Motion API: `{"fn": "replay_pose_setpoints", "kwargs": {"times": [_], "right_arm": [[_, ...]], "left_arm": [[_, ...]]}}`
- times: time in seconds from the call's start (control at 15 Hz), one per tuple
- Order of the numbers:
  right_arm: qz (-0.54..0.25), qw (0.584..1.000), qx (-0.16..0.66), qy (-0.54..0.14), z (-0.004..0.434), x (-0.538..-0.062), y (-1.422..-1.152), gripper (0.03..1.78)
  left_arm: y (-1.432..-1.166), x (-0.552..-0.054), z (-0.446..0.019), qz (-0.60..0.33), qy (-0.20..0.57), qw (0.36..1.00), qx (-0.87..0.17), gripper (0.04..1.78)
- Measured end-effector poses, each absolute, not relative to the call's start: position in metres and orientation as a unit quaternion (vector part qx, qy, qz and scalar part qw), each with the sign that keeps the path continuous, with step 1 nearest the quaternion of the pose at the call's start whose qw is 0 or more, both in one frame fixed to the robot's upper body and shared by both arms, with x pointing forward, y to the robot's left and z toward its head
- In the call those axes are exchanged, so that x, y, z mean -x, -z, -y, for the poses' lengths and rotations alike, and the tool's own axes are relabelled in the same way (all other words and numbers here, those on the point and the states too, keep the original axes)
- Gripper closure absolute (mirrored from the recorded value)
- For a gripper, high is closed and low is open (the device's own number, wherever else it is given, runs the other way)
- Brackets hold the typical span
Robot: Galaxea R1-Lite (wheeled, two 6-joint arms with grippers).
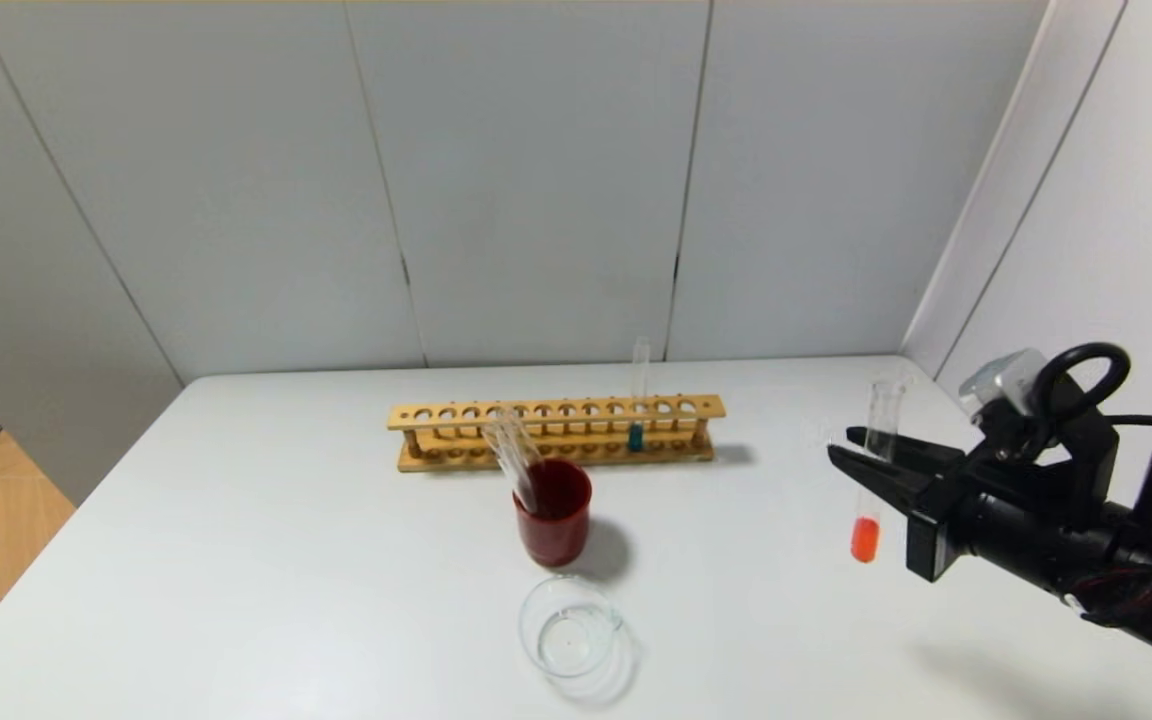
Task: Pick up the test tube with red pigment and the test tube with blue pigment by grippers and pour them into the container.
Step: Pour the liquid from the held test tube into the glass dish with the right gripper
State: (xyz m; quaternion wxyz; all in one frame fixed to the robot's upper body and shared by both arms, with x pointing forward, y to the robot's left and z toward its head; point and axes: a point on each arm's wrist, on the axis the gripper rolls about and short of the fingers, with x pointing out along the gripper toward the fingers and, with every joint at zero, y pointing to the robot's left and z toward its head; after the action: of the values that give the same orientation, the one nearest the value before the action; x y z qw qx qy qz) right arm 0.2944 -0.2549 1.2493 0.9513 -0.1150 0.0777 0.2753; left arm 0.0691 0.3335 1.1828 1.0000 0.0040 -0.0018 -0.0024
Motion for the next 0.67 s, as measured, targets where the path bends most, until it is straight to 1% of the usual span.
{"fn": "replay_pose_setpoints", "kwargs": {"times": [0.27, 0.53, 0.67], "right_arm": [[-0.065, 0.924, 0.168, -0.336, 0.228, -0.287, -1.244, 1.46], [-0.067, 0.887, 0.235, -0.391, 0.198, -0.291, -1.227, 1.46], [-0.064, 0.87, 0.275, -0.405, 0.184, -0.294, -1.219, 1.46]], "left_arm": [[-1.183, -0.069, -0.334, 0.002, 0.002, 1.0, -0.004, 0.08], [-1.183, -0.069, -0.334, 0.002, 0.002, 1.0, -0.004, 0.08], [-1.183, -0.069, -0.334, 0.002, 0.002, 1.0, -0.004, 0.08]]}}
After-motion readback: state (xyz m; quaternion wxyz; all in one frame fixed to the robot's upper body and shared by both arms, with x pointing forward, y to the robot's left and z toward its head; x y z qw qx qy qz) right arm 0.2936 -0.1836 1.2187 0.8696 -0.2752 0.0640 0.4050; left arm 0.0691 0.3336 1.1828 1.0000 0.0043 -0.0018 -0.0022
